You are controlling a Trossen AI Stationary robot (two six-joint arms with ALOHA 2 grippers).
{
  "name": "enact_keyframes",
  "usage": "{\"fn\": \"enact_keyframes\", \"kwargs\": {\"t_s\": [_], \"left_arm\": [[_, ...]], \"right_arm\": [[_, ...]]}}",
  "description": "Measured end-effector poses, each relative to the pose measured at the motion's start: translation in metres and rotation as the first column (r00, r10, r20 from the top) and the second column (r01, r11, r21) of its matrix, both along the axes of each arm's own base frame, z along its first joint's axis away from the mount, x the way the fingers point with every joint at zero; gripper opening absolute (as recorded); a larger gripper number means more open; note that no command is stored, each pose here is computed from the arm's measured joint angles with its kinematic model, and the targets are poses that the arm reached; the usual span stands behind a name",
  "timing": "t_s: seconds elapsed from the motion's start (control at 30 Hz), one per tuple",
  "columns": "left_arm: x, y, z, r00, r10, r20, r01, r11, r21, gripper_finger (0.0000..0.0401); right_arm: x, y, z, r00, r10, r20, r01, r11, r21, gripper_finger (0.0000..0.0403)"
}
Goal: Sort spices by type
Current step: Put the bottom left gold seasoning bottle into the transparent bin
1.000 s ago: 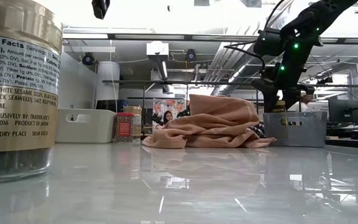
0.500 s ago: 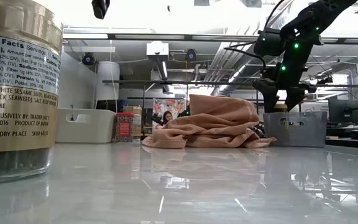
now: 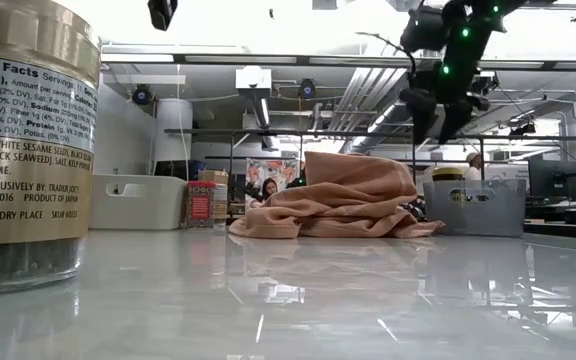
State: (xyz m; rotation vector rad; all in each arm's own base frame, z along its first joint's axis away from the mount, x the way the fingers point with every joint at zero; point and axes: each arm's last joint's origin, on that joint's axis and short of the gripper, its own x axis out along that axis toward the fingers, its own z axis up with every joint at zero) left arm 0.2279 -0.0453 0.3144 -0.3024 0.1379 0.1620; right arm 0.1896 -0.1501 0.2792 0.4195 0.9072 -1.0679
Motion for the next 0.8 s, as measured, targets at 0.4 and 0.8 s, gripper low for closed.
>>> {"fn": "enact_keyframes", "kwargs": {"t_s": [0.4, 0.8], "left_arm": [[0.0, 0.0, 0.0, 1.0, -0.009, -0.004, 0.009, 1.0, 0.024, 0.0], [0.002, 0.01, 0.0, 0.999, 0.034, -0.005, -0.034, 0.999, 0.042, 0.0]], "right_arm": [[0.02, 0.058, 0.034, 0.937, 0.298, 0.183, -0.312, 0.948, 0.053, 0.0317], [0.035, 0.174, 0.044, 0.853, 0.381, 0.355, -0.393, 0.919, -0.043, 0.0317]]}}
